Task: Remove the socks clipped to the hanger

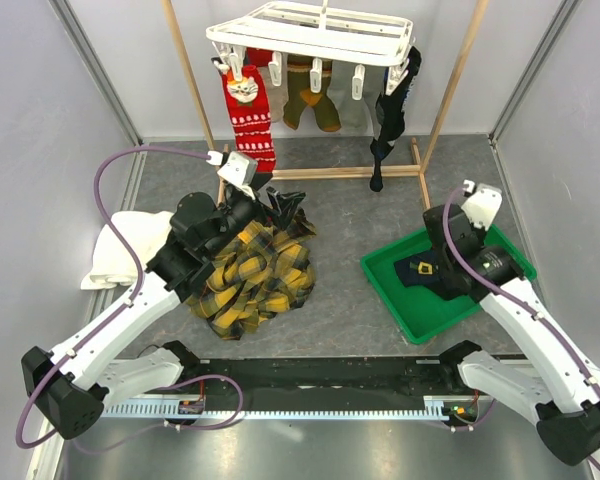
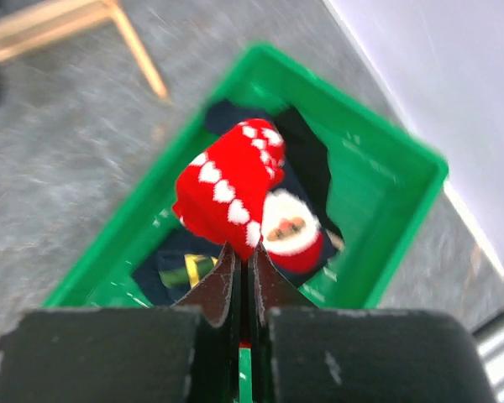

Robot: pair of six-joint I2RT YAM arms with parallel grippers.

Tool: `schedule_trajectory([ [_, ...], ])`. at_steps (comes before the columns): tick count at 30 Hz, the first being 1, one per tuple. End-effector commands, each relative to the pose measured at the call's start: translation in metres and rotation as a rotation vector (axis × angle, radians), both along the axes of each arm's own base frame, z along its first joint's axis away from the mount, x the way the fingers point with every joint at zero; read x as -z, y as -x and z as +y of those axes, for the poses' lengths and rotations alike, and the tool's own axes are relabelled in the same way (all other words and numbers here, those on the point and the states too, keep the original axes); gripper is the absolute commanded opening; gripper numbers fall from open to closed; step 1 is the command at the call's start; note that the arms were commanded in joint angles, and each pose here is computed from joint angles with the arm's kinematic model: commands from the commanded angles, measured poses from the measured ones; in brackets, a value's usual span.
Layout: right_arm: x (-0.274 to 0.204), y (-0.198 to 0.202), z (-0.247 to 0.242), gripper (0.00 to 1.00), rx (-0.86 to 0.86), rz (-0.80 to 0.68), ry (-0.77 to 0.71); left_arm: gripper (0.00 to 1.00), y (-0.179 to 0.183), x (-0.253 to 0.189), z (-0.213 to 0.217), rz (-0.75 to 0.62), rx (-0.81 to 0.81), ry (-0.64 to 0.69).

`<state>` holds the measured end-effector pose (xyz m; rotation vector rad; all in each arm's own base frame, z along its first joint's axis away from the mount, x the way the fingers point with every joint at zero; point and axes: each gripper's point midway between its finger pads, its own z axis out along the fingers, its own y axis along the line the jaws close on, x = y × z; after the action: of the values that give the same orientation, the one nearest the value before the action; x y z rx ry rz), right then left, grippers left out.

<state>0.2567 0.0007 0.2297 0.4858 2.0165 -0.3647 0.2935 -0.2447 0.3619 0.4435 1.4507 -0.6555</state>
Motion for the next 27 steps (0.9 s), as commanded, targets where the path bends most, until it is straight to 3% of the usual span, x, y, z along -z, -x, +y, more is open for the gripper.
schedule_trajectory([
  [1, 0.034, 0.022, -0.008, 0.0, 0.143, -0.024, -0.142, 0.91, -0.014, -0.002, 0.02, -0.023, -0.138, -0.011],
  [4, 0.062, 0.027, 0.002, 0.0, 0.134, -0.004, -0.221, 0.91, -0.025, 0.004, 0.037, -0.005, -0.251, -0.01],
  [5, 0.069, 0.026, 0.006, 0.05, 0.127, 0.006, -0.243, 0.91, -0.029, 0.005, 0.045, 0.0, -0.301, -0.011],
  [7, 0.08, 0.026, 0.009, 0.22, 0.113, 0.029, -0.245, 0.91, -0.032, 0.011, 0.05, 0.008, -0.338, -0.02],
  [8, 0.081, 0.025, 0.01, 0.4, 0.107, 0.029, -0.245, 0.91, -0.035, 0.013, 0.054, 0.013, -0.367, -0.022],
  [11, 0.068, 0.02, 0.01, 0.62, 0.077, 0.008, -0.222, 0.91, -0.043, 0.024, 0.057, 0.034, -0.407, -0.048],
  [13, 0.052, 0.016, 0.01, 0.69, 0.048, -0.02, -0.209, 0.91, -0.05, 0.033, 0.058, 0.07, -0.436, -0.073],
  [14, 0.041, 0.015, 0.009, 0.79, 0.016, -0.027, -0.179, 0.91, -0.052, 0.034, 0.059, 0.08, -0.452, -0.074],
  [18, 0.014, 0.016, 0.006, 0.98, -0.066, -0.047, -0.103, 0.91, -0.066, 0.03, 0.066, 0.11, -0.477, -0.037],
  [27, -0.036, 0.026, 0.029, 0.98, -0.278, -0.216, -0.221, 0.91, -0.096, 0.013, 0.072, 0.088, -0.437, 0.011],
])
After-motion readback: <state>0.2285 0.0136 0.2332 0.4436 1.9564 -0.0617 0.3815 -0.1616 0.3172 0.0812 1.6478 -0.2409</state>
